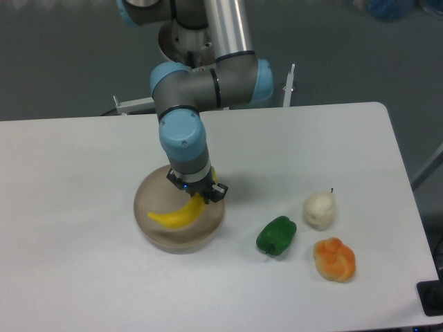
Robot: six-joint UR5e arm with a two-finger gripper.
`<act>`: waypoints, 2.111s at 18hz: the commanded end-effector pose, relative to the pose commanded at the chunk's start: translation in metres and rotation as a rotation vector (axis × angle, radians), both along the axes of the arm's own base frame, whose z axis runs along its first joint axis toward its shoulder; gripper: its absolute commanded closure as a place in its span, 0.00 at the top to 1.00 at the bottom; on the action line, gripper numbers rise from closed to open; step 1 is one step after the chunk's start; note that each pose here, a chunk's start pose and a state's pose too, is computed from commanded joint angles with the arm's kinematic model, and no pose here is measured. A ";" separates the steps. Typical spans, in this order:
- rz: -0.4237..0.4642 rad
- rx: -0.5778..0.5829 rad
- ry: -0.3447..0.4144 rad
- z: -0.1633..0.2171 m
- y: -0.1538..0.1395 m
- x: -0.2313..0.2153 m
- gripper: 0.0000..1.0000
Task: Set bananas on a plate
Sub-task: 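Lower the banana onto the plate and open the gripper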
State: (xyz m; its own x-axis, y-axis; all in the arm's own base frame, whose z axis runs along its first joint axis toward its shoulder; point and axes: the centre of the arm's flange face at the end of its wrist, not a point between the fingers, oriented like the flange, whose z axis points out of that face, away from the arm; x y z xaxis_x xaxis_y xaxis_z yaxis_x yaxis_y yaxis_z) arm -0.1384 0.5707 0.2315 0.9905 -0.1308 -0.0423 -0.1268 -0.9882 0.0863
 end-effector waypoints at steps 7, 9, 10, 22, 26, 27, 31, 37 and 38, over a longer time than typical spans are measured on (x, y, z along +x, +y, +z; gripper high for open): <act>-0.002 -0.024 -0.007 -0.016 0.005 0.010 0.30; -0.008 -0.034 -0.008 -0.022 0.006 0.012 0.30; -0.008 -0.037 -0.008 -0.024 0.006 0.012 0.30; -0.019 -0.050 -0.011 -0.032 0.007 0.013 0.31; -0.027 -0.051 -0.010 -0.032 0.007 0.016 0.31; -0.027 -0.054 -0.011 -0.034 0.007 0.016 0.31; -0.027 -0.049 -0.010 -0.032 0.008 0.016 0.47; -0.016 -0.016 0.005 -0.013 0.012 0.011 0.97; -0.014 -0.011 0.007 -0.010 0.012 0.009 1.00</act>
